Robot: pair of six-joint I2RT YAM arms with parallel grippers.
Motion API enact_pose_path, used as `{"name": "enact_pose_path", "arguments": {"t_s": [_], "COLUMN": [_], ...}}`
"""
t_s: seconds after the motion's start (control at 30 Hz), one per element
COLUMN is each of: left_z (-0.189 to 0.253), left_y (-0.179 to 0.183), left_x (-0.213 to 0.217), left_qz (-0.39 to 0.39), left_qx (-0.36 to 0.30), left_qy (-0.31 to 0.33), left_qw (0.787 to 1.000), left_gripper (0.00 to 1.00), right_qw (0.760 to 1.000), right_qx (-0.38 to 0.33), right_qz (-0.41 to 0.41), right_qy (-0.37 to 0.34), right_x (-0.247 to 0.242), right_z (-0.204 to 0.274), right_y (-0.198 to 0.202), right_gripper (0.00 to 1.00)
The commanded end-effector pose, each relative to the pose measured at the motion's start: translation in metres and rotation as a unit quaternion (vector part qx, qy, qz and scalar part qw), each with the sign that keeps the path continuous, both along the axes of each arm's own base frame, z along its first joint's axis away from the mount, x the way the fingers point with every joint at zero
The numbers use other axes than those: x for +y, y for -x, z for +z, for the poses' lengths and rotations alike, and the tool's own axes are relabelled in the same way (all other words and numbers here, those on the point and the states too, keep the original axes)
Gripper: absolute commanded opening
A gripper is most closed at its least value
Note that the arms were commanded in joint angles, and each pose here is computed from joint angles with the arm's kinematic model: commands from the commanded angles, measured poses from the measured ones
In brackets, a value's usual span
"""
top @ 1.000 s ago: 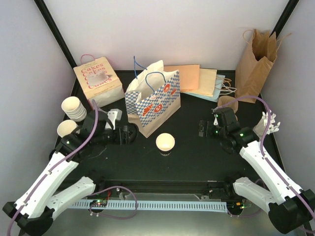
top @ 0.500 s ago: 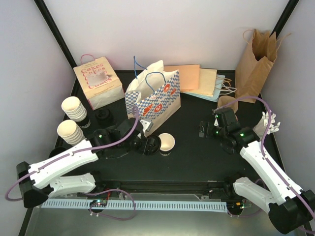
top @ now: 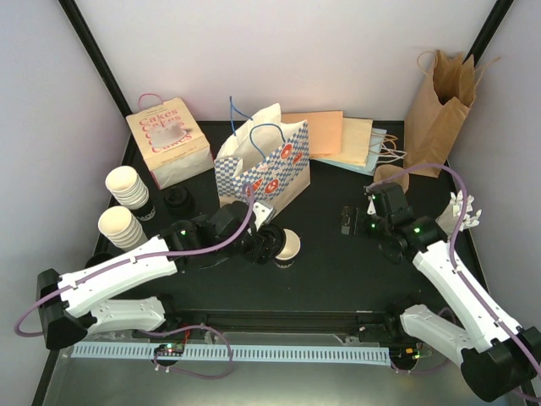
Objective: Pack the takeout coffee
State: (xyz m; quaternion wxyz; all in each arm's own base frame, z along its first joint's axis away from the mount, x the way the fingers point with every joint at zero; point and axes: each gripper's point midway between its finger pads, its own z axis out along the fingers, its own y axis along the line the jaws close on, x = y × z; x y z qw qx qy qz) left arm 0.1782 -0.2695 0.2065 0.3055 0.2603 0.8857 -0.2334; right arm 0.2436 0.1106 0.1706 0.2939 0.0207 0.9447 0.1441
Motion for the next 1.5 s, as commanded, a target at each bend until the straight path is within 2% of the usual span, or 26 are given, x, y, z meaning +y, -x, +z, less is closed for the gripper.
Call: {"name": "enact_pose_path", "arguments": {"t_s": [0.0,0.2,0.33,0.43,0.5,0.8,1.17,1.47], "left_z": [0.031,0.029,0.022,0.02,0.018,-0.005,-0.037,-0.04], "left_y": [-0.008,-0.005,-0.009,-0.01,-0.01,-0.011,-0.021,-0.023], "left_x": [-0.008,-0.014,-0.014,-0.015,-0.017,-0.035,-0.045,-0.042], "left_qz": [-0.024,-0.054,-0.06,-0.068,-0.074,-0.114,-0.118,-0.111], "left_qx": [-0.064,-0.077,-0.084,-0.087,-0.086,-0.059,-0.022,-0.021], "left_qy": [0.024,0.02,-0.004,-0.014,-0.02,-0.054,-0.123,-0.134], "left_qw": [0.997,0.995,0.995,0.994,0.993,0.99,0.985,0.985], "left_gripper": [0.72,0.74,0.74,0.75,0.76,0.75,0.74,0.74], "right_qw": [0.999,0.997,0.995,0.993,0.992,0.987,0.986,0.986], "right_qx": [-0.034,-0.072,-0.097,-0.113,-0.119,-0.079,-0.066,-0.061], "right_qz": [0.019,0.025,0.021,0.008,0.029,0.12,0.132,0.132], "right_qy": [-0.024,-0.033,-0.024,-0.016,-0.014,-0.079,-0.078,-0.076], "right_x": [0.009,0.011,0.006,-0.001,0.002,0.038,0.041,0.041], "right_z": [0.026,0.05,0.061,0.06,0.06,0.046,0.035,0.031], "right_y": [-0.002,-0.008,-0.01,-0.011,-0.007,0.01,0.012,0.012], "right_gripper": [1.0,1.0,1.0,0.99,1.0,1.0,1.0,1.0]}}
